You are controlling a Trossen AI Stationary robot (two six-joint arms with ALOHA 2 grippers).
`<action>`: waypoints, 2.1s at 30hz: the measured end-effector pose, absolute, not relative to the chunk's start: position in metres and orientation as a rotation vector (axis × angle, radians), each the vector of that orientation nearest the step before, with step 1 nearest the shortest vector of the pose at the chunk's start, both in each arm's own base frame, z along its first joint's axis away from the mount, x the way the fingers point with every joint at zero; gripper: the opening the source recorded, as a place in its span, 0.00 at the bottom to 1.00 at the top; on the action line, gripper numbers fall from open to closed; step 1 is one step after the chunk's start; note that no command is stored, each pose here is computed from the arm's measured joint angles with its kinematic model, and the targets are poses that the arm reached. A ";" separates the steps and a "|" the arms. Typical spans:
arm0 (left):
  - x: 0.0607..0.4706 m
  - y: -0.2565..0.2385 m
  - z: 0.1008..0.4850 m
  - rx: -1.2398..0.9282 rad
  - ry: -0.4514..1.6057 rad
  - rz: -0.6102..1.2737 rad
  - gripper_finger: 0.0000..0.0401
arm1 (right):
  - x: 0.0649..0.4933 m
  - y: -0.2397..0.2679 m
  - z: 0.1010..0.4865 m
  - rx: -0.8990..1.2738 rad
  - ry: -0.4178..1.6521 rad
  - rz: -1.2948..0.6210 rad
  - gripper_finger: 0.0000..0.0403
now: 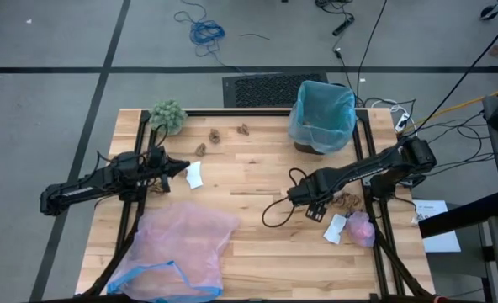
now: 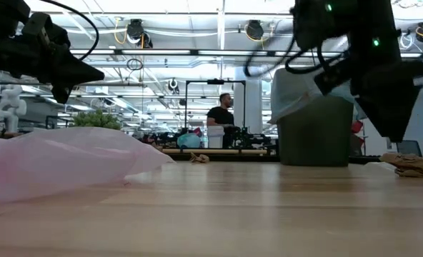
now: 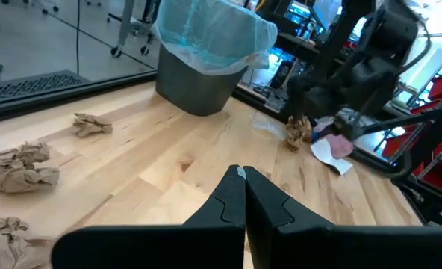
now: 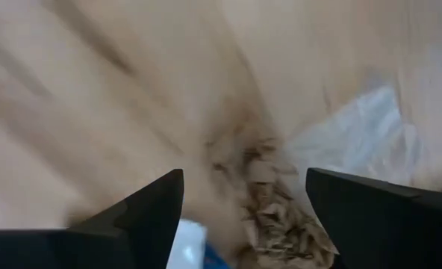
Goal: Place trash/remove bag and relplace
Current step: Put the brown napkin into the trash bin
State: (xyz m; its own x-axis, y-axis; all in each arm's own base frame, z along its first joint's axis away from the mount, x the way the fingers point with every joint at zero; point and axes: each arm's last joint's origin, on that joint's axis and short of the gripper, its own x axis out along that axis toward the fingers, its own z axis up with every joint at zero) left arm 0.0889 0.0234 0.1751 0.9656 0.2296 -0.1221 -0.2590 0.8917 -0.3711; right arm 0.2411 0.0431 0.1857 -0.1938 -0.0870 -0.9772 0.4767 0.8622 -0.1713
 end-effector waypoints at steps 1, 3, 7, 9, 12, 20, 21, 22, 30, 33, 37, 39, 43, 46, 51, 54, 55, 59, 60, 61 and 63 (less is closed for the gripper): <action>0.089 0.023 0.175 -0.395 0.076 0.254 0.00 | 0.238 0.042 0.182 0.301 1.705 -0.534 0.68; 0.089 0.023 0.175 -0.395 0.077 0.254 0.00 | 0.235 0.041 0.173 0.307 1.702 -0.537 0.67; 0.089 0.023 0.175 -0.395 0.076 0.254 0.00 | 0.231 0.042 0.158 0.319 1.678 -0.528 0.65; 0.089 0.023 0.175 -0.395 0.077 0.254 0.00 | 0.229 0.041 0.154 0.324 1.673 -0.526 0.63; 0.089 0.023 0.175 -0.396 0.077 0.254 0.00 | 0.228 0.041 0.151 0.336 1.669 -0.542 0.54; 0.089 0.023 0.175 -0.396 0.080 0.254 0.00 | 0.248 0.051 0.176 0.408 1.628 -0.424 0.04; 0.089 0.023 0.175 -0.396 0.080 0.254 0.00 | 0.253 0.052 0.182 0.415 1.607 -0.407 0.03; 0.089 0.023 0.175 -0.396 0.080 0.254 0.00 | 0.258 0.053 0.189 0.414 1.584 -0.392 0.02; 0.089 0.023 0.175 -0.395 0.080 0.254 0.00 | 0.292 0.040 0.293 0.216 1.287 -0.507 0.00; 0.089 0.023 0.175 -0.395 0.080 0.254 0.00 | 0.292 0.024 0.336 0.117 1.146 -0.661 0.00; 0.089 0.023 0.175 -0.395 0.080 0.254 0.00 | 0.281 -0.006 0.376 0.016 1.072 -0.848 0.00; 0.089 0.023 0.175 -0.395 0.079 0.254 0.00 | 0.275 -0.023 0.389 -0.012 1.072 -0.922 0.00; 0.089 0.024 0.177 -0.359 0.055 0.262 0.00 | 0.266 -0.062 0.397 -0.029 1.108 -1.014 0.00; 0.090 0.024 0.186 -0.242 -0.016 0.250 0.00 | 0.258 -0.091 0.397 -0.031 1.163 -1.065 0.00; 0.094 0.026 0.223 -0.164 -0.007 0.275 0.00 | 0.245 -0.123 0.396 0.017 1.236 -1.085 0.05; 0.110 0.032 0.239 -0.130 0.141 0.328 0.00 | 0.239 -0.135 0.395 0.054 1.259 -1.064 0.12; 0.117 0.035 0.246 -0.113 0.191 0.344 0.00 | 0.239 -0.138 0.396 0.059 1.253 -1.063 0.15; 0.155 0.053 0.266 -0.039 0.395 0.381 0.00 | 0.235 -0.149 0.396 0.044 1.256 -1.066 0.25; 0.165 0.058 0.269 -0.022 0.451 0.385 0.00 | 0.235 -0.152 0.397 0.040 1.253 -1.067 0.28; 0.176 0.065 0.271 -0.003 0.502 0.388 0.00 | 0.234 -0.154 0.397 0.036 1.249 -1.067 0.31; 0.197 0.078 0.274 0.038 0.594 0.392 0.00 | 0.235 -0.157 0.398 0.028 1.239 -1.067 0.36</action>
State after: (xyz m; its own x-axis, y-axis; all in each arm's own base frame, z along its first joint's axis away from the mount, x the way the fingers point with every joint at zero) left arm 0.1972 0.0785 0.2738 0.7572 0.3703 -0.5381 -0.3489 0.9257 0.1461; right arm 0.2347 -0.1565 0.3976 -0.0642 -0.6375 -0.7678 0.6647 0.5465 -0.5093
